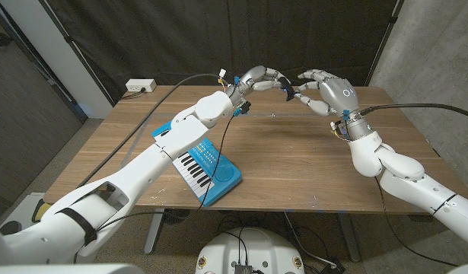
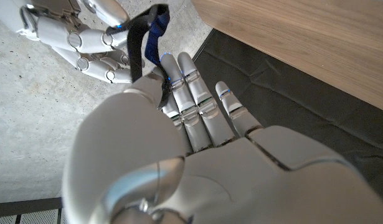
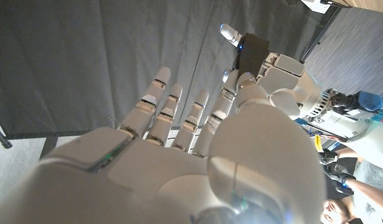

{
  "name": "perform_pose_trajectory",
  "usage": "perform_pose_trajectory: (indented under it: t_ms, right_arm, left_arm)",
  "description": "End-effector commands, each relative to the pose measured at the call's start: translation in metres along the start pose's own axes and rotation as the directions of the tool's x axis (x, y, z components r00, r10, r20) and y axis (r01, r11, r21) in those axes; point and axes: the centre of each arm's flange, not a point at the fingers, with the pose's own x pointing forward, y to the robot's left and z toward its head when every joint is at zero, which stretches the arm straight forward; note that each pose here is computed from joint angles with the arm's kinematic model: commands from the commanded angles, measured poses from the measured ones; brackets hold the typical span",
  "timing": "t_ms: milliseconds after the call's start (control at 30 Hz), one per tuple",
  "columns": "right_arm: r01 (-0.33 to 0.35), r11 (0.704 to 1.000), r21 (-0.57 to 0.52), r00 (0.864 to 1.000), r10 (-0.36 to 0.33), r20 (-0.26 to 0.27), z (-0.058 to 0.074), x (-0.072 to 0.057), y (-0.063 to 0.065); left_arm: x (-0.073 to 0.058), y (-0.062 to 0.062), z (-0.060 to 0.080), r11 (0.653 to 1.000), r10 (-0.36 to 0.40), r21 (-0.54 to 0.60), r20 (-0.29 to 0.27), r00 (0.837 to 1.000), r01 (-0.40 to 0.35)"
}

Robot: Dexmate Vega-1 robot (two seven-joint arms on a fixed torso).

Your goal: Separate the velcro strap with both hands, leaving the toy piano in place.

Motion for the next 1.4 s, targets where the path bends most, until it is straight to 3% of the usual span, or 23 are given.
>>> perform_pose_trajectory:
  t_ms: [33,167,633,1400]
  right_arm:
    - [0.028,0.997,0.068,1.000,-0.028,0.002,0.000,-0.006,0.007]
    - [0.064,0.995,0.074,0.998,-0.064,-0.001,-0.001,-0.010,0.008]
    - [0.081,0.996,0.044,0.997,-0.081,0.003,-0.006,-0.019,0.009]
    - [0.149,0.989,0.017,0.988,-0.149,0.027,-0.013,-0.028,0.007]
  left_arm:
    - [0.002,0.002,-0.007,0.999,0.026,-0.022,-0.029,0.999,-0.027]
    - [0.002,0.005,-0.009,0.999,0.044,-0.028,-0.037,0.998,-0.045]
    - [0.000,0.016,-0.015,0.993,0.108,-0.046,-0.058,0.992,-0.111]
    - [-0.017,0.030,-0.027,0.968,0.202,-0.136,-0.081,0.976,-0.212]
